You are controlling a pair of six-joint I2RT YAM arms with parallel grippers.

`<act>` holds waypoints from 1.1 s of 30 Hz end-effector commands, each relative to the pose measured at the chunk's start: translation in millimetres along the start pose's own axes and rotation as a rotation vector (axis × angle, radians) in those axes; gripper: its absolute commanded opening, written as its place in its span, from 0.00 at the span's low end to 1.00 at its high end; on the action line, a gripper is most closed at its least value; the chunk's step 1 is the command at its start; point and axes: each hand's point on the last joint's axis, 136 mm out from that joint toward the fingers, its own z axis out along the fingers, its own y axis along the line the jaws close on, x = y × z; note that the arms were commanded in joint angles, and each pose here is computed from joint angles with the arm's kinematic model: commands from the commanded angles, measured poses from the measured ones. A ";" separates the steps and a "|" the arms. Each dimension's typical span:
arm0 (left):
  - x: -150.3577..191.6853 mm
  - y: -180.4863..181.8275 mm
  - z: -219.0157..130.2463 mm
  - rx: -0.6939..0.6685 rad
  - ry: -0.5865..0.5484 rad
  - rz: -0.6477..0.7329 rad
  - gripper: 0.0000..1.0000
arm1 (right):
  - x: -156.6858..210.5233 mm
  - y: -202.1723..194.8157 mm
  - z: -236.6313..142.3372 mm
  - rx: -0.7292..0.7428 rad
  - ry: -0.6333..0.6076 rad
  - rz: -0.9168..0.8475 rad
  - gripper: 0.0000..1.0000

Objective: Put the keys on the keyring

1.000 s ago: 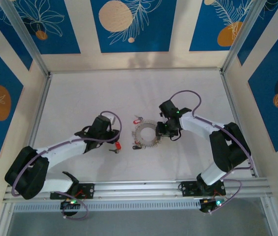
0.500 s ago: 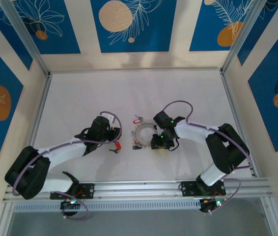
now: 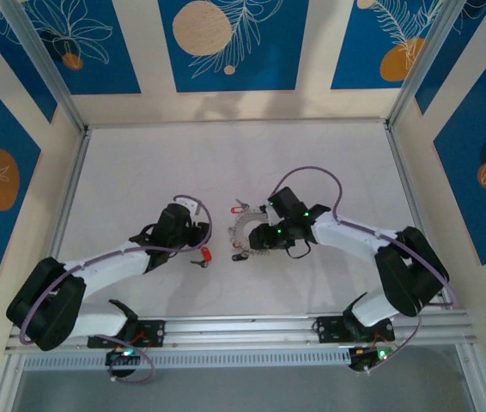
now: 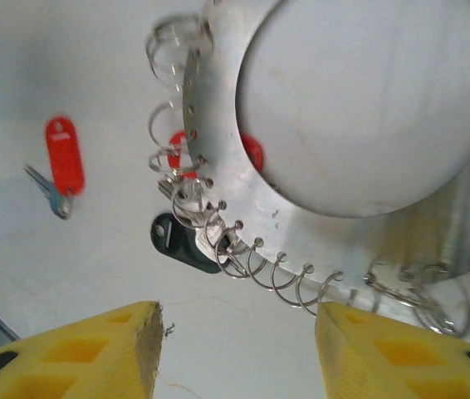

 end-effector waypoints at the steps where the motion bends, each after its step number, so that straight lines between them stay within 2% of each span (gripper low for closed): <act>1: 0.0 9.1 -2.3 -0.039 -0.015 -0.014 0.55 | -7.7 -7.0 -7.9 0.014 -0.020 -0.001 0.54; 5: -0.3 7.1 -0.5 -0.029 -0.012 -0.022 0.55 | -16.1 3.4 4.7 0.000 -0.003 -0.014 0.54; 8: 1.4 11.3 -1.9 -0.052 -0.007 -0.019 0.55 | -15.6 -3.4 16.1 0.024 0.014 -0.011 0.55; 15: 0.6 13.6 -4.0 -0.065 -0.012 -0.019 0.55 | 15.9 -29.4 26.8 0.108 0.121 0.008 0.56; 20: 0.8 9.4 -0.5 -0.044 -0.004 -0.024 0.56 | 38.8 -25.7 16.4 0.129 0.171 -0.022 0.55; 26: 2.0 8.9 2.9 -0.045 0.008 -0.031 0.56 | 47.9 -17.7 11.0 0.125 0.190 -0.043 0.48; 33: 3.7 12.7 3.7 -0.068 0.020 -0.031 0.56 | 51.6 -10.6 10.6 0.123 0.247 -0.097 0.35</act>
